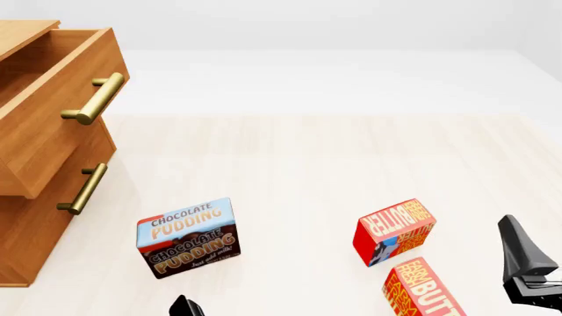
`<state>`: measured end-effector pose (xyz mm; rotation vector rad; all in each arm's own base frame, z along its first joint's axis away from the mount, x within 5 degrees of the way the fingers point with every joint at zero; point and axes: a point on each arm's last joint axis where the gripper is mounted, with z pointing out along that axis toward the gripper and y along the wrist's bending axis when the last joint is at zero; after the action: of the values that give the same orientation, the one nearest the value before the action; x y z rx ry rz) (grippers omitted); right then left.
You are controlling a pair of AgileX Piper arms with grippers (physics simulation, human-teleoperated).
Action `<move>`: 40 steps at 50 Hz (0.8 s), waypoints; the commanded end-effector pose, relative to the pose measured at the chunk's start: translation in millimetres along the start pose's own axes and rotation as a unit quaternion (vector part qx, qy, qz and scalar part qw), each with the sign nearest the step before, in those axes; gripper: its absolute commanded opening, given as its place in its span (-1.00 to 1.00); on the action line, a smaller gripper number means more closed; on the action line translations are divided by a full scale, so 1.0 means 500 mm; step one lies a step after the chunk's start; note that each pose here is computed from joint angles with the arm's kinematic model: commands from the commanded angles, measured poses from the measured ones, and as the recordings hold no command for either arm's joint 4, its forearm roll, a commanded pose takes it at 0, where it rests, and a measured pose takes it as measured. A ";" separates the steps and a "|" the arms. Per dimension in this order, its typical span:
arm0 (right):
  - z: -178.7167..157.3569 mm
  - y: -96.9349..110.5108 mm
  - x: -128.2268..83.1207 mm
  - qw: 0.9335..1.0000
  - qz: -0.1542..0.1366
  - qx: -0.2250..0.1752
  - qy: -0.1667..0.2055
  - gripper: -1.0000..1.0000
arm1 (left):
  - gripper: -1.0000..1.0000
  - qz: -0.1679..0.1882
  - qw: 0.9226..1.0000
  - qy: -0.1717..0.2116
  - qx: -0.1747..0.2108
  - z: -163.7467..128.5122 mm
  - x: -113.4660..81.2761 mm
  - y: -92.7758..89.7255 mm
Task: Put the bowl in the top drawer of the cabinet.
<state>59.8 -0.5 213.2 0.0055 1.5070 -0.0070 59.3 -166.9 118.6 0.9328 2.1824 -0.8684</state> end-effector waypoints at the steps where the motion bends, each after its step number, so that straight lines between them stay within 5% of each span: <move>1: 0.002 0.000 0.001 1.000 -0.001 0.000 0.003 1.00 | 1.00 -0.002 1.000 -0.002 0.002 0.006 0.006 0.002; 2: 0.002 0.000 0.001 1.000 -0.001 0.000 0.003 1.00 | -1.00 -0.002 1.000 -0.004 0.004 0.002 0.004 0.000; 40: -0.004 0.002 -0.001 1.000 0.005 -0.008 -0.006 1.00 | -1.00 0.038 0.998 -0.046 -0.010 -0.067 -0.096 -0.018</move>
<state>58.6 0.2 213.5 0.0011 1.4997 0.0073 67.0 -164.5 156.6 0.9398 2.0984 -0.8456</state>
